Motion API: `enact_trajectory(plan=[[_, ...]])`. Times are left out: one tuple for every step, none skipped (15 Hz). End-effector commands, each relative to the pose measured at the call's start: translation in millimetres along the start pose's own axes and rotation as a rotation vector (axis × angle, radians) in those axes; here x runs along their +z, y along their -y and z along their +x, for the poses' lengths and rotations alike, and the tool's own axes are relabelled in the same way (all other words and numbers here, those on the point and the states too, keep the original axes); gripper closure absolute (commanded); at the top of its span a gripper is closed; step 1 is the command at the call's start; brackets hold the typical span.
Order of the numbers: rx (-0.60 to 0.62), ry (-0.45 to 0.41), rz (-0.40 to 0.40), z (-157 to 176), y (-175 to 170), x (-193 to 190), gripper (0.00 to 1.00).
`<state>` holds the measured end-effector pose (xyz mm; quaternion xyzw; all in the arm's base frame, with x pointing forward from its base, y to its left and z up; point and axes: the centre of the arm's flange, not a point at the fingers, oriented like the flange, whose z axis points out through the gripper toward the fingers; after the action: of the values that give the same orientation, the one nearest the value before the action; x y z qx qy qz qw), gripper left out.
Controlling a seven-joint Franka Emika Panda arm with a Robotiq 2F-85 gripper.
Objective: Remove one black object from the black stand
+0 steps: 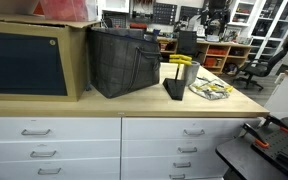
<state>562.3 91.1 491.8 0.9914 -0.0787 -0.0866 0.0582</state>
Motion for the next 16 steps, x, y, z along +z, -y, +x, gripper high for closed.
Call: enact_trajectory(plan=[[-0.107,0.048,-0.058,44,12,-19,0.00],[-0.052,0.025,-0.032,21,7,5,0.00],[-0.070,0.036,-0.036,28,10,4,0.00],[-0.076,0.039,-0.037,32,11,3,0.00],[-0.083,0.041,-0.036,34,12,2,0.00],[-0.085,0.041,-0.036,34,12,0,0.00],[-0.095,0.047,-0.049,37,11,4,0.00],[-0.118,0.062,-0.051,42,13,11,0.00],[-0.143,0.070,-0.051,46,16,17,0.00],[-0.181,0.094,-0.039,49,20,22,0.00],[-0.212,0.105,-0.037,51,24,26,0.00],[-0.260,0.128,-0.037,53,29,31,0.00],[-0.304,0.133,-0.040,56,35,36,0.00],[-0.361,0.140,-0.043,57,42,39,0.00],[-0.408,0.143,-0.050,59,49,44,0.00],[-0.474,0.151,-0.066,62,58,48,0.00]])
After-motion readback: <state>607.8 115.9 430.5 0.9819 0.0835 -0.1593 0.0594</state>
